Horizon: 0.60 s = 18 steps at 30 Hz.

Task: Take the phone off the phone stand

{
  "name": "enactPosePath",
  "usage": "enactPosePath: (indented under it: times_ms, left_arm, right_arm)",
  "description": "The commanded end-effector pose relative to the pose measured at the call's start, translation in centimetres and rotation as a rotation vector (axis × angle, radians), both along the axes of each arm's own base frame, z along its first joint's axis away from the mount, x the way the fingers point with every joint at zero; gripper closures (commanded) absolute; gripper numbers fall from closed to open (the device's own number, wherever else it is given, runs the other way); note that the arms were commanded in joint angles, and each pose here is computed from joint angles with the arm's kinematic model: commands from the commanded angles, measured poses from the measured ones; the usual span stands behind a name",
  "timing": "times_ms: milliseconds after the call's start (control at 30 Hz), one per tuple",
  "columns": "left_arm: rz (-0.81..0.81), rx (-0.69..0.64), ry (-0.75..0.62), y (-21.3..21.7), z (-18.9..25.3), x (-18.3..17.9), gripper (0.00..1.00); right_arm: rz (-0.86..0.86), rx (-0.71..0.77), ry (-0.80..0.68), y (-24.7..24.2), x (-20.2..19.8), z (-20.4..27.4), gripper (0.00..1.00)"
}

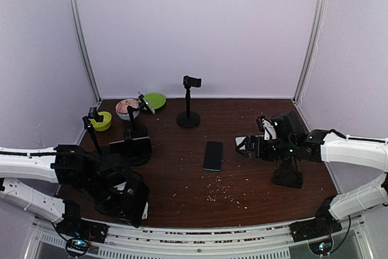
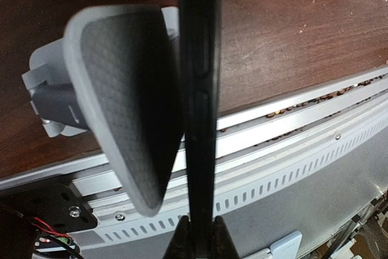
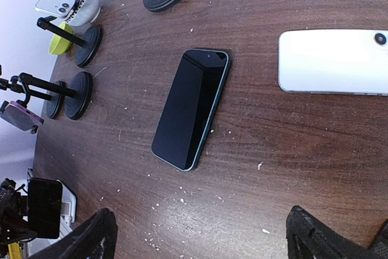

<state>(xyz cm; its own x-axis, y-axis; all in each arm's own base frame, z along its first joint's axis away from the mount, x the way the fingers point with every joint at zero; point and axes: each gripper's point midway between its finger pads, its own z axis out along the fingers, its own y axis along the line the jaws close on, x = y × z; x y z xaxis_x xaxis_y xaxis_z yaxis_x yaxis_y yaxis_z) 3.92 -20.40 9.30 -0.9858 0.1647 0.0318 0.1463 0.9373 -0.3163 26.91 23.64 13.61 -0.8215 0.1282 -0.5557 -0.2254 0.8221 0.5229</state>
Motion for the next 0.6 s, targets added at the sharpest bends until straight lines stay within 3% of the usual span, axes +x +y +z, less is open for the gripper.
enactPosePath:
  times_ms: [0,267,567]
  left_arm:
    - [-0.006,-0.026,-0.080,-0.6,2.8,1.3,1.00]
    - [-0.075,-0.089,-0.189,-2.1,6.0,2.7,1.00]
    - [-0.218,-0.163,-0.401,-5.8,10.4,5.9,1.00]
  right_arm:
    - [-0.008,0.024,-0.026,0.2,0.1,0.7,0.03]
    - [-0.008,0.036,-0.040,0.1,0.1,1.5,0.03]
    - [-0.016,0.055,-0.103,-0.8,-0.5,3.0,0.03]
